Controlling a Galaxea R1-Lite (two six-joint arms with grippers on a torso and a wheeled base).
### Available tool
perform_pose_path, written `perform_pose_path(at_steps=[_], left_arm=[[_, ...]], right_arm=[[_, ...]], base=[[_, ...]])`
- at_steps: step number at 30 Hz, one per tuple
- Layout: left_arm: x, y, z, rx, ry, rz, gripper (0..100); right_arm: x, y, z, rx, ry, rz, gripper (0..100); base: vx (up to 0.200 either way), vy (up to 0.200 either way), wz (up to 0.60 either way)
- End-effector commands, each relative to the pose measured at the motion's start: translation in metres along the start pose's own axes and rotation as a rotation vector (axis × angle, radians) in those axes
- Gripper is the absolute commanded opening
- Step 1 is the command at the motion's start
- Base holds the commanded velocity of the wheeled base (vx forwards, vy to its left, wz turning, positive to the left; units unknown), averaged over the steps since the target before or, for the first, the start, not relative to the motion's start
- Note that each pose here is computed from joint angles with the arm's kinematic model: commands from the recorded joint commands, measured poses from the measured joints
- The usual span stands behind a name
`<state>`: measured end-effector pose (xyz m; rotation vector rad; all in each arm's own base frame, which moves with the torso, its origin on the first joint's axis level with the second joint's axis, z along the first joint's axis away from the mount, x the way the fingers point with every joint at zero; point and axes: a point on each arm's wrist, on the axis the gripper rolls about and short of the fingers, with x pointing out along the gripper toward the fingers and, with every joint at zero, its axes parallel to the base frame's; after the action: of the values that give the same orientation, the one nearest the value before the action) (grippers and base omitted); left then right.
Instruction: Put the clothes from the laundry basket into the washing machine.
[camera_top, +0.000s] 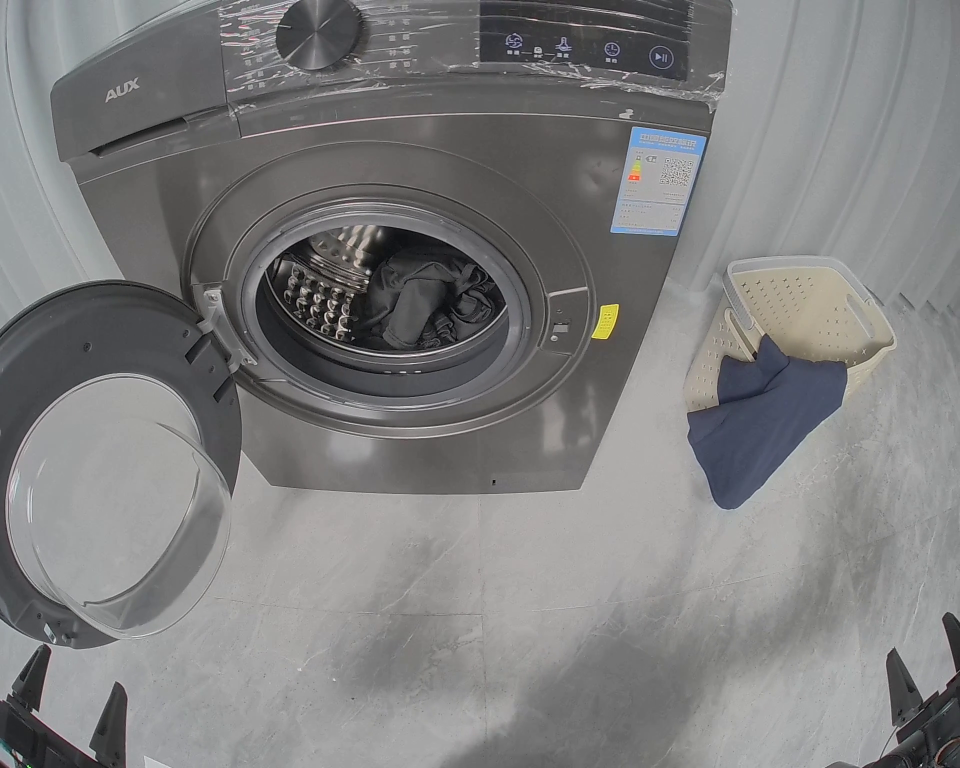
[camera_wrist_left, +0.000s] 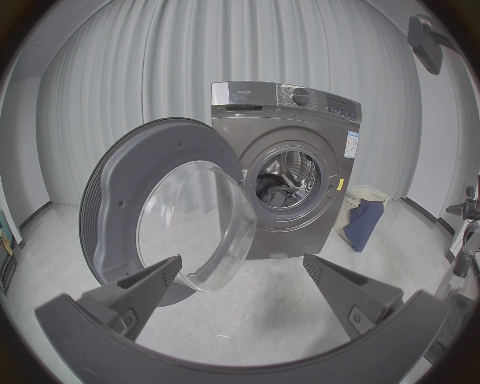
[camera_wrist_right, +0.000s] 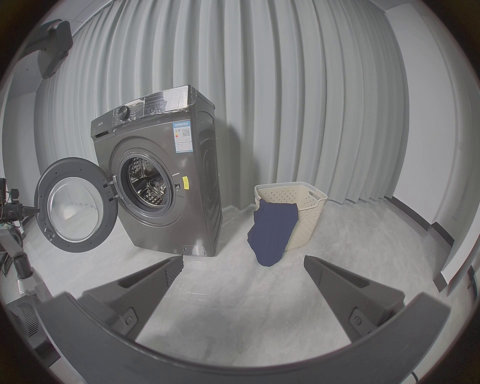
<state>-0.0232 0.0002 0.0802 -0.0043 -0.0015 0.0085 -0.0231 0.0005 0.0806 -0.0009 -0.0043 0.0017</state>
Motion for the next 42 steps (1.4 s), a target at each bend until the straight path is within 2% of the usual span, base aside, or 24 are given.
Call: perform_pose_path(at_steps=[1,6,25,30,42], left_arm=[[0.0005,0.0000,-0.0052,0.006,0.008,-0.004,100],[0.0005,0.0000,-0.0053,0.000,0.009,-0.001,100],[0.0004,-0.0001,-0.0054,0.010,0.008,-0.009,100],[0.0005,-0.0001,-0.0053,0.012,0.009,-0.009,100],[0.0005,-0.0001,-0.0053,0.007,0.009,-0.005,100]], right_arm=[[0.0011,0.0000,-0.0049,-0.001,0.015,0.001,100],[0.0011,0.0000,-0.0049,-0.001,0.015,0.001,100],[0.0011,0.0000,-0.0049,-0.001,0.015,0.001,100],[0.0012,0.0000,-0.0049,0.000,0.017,0.001,100],[0.0011,0.0000,-0.0049,-0.001,0.015,0.001,100]], base=[[0.000,-0.200,0.00],[0.000,-0.200,0.00],[0.000,-0.200,0.00],[0.000,0.000,0.00],[0.000,-0.200,0.00]])
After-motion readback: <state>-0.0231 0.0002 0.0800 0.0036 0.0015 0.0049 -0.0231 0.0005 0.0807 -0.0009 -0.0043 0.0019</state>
